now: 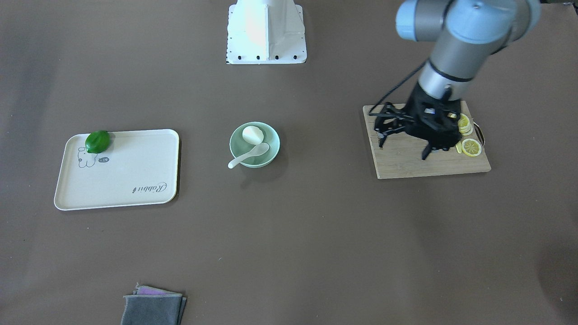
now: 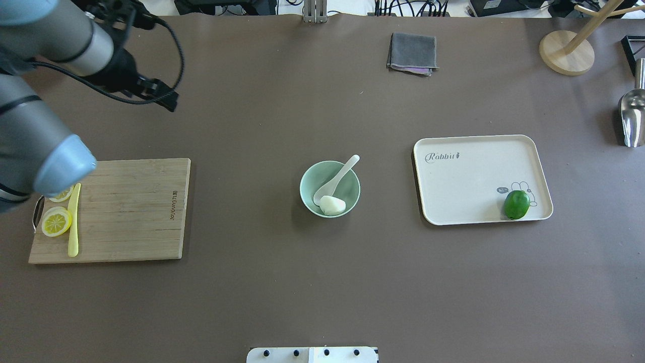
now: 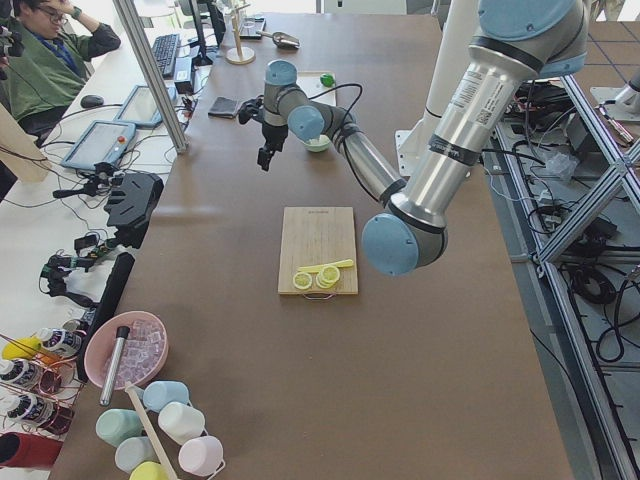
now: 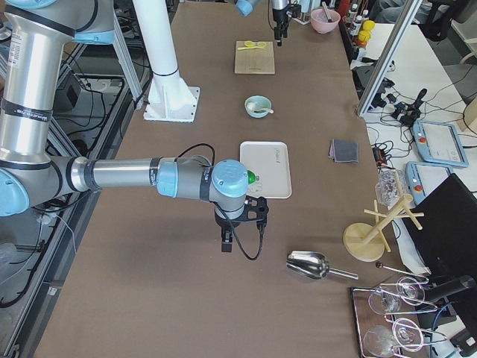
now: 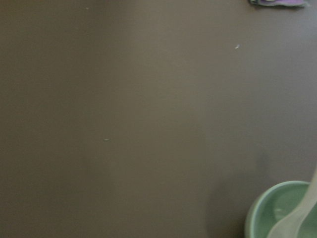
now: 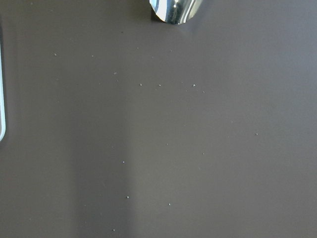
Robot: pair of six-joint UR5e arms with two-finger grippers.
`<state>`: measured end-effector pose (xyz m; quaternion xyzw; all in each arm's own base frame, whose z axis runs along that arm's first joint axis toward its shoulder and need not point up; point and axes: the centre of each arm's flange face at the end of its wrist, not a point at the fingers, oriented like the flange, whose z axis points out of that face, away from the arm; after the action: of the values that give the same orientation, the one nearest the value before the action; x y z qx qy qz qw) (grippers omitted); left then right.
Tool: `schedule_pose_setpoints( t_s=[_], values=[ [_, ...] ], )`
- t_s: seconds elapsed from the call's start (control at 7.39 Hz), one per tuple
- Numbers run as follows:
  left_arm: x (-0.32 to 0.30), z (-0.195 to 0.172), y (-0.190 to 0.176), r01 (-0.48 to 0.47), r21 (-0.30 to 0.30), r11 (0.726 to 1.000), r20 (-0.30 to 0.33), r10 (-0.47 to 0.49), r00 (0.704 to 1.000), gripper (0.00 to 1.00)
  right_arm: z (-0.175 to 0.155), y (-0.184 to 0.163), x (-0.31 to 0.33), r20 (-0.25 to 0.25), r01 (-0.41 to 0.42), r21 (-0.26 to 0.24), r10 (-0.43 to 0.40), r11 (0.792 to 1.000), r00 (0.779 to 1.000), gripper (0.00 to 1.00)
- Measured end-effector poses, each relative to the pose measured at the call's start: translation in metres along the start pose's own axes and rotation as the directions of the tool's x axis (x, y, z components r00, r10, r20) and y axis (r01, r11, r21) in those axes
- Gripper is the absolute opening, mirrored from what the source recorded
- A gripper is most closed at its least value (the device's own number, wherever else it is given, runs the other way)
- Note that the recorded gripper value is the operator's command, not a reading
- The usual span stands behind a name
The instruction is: Put spoon and bun in bowl
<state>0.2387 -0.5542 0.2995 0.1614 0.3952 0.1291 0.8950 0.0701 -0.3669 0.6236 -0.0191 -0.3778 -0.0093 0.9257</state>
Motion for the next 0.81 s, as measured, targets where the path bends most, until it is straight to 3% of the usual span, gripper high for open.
schedule_pose_setpoints(
  t_s=[0.27, 0.41, 0.68, 0.81],
  values=[
    [-0.176, -0.035, 0.064, -0.008, -0.051, 0.999, 0.048, 0.011, 0.999, 0.98, 0.005, 0.003, 0.006, 0.001, -0.014, -0.01, 0.014, 1.0, 1.0, 1.0],
    [-0.241, -0.041, 0.103, 0.042, -0.072, 0.997, 0.077, -0.036, 0.996, 0.98, 0.006, 0.003, 0.007, 0.001, -0.018, -0.013, 0.018, 1.0, 1.0, 1.0],
    [-0.328, -0.06, 0.163, 0.166, -0.073, 0.983, 0.106, -0.158, 0.982, 0.98, 0.009, 0.003, 0.01, 0.001, -0.022, -0.017, 0.022, 1.0, 1.0, 1.0],
    [-0.348, -0.061, 0.183, 0.167, -0.087, 0.982, 0.091, -0.159, 0.983, 0.98, 0.009, 0.002, 0.01, 0.002, -0.023, -0.017, 0.023, 1.0, 1.0, 1.0]
  ],
)
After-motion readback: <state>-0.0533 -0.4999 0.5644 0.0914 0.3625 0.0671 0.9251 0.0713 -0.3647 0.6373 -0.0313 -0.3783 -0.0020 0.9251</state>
